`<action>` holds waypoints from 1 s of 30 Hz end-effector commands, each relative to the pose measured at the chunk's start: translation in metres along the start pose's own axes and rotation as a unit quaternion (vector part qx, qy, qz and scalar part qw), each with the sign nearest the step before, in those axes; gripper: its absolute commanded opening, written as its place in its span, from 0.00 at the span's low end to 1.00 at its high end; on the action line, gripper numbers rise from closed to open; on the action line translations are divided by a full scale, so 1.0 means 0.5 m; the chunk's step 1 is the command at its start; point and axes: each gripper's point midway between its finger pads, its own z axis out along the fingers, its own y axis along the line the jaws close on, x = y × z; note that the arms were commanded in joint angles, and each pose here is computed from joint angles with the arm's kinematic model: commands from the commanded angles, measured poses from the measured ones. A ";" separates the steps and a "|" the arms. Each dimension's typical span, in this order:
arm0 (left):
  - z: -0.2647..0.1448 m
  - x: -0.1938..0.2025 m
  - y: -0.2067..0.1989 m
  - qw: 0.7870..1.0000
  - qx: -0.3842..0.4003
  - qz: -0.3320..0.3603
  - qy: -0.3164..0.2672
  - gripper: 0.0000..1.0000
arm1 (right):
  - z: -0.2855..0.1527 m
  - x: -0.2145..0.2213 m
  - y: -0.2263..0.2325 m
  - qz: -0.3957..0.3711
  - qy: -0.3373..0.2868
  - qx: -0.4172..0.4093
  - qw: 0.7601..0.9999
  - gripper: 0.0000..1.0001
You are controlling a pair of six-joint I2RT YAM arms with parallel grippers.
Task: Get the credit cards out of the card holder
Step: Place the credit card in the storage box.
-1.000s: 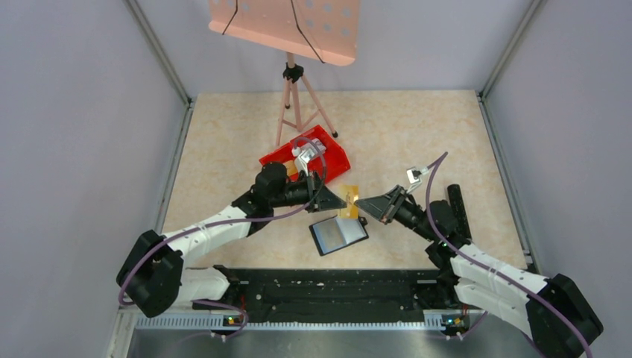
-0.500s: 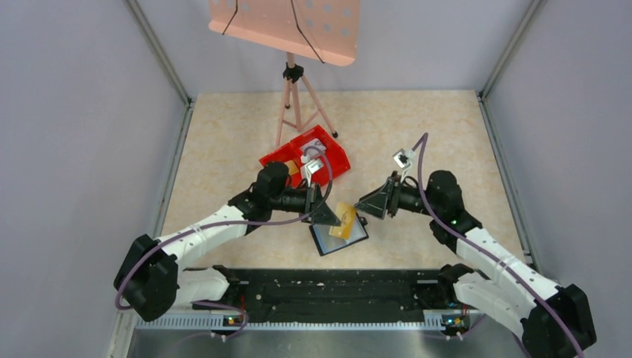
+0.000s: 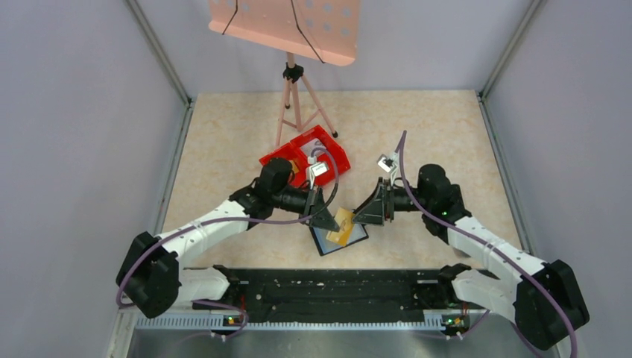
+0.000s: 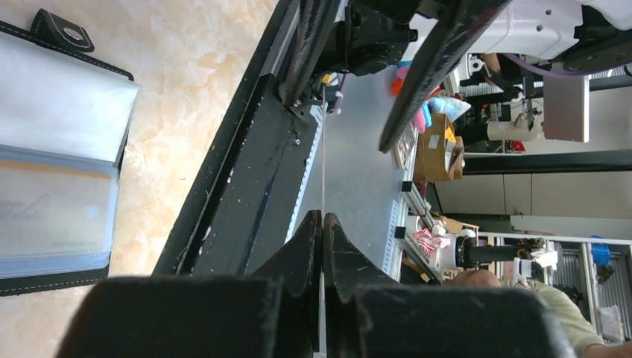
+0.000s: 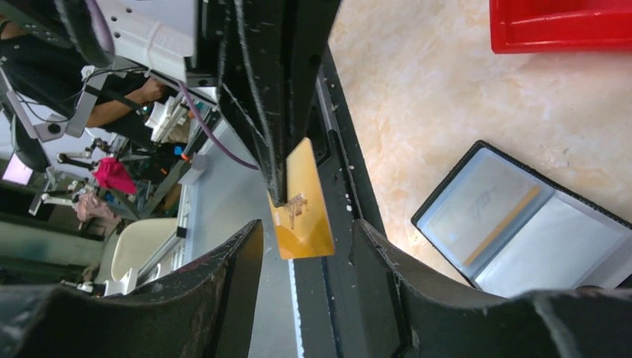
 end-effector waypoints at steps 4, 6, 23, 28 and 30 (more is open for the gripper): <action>0.002 -0.016 -0.017 0.999 0.020 0.032 0.008 0.00 | 0.012 -0.035 0.037 -0.046 -0.017 -0.049 0.998 0.35; 0.003 -0.019 -0.015 0.999 0.016 0.030 0.006 0.00 | 0.015 -0.034 0.038 -0.044 -0.018 -0.053 0.997 0.22; -0.008 -0.053 -0.005 0.999 -0.018 0.027 -0.022 0.05 | 0.017 -0.038 0.042 -0.037 -0.034 -0.059 0.997 0.00; -0.046 -0.086 0.015 0.996 -0.032 -0.005 -0.079 0.36 | 0.018 -0.065 0.031 -0.011 -0.078 -0.032 0.996 0.00; -0.072 -0.104 0.020 0.993 -0.033 -0.013 -0.113 0.47 | 0.016 -0.077 0.024 0.003 -0.101 -0.023 0.995 0.00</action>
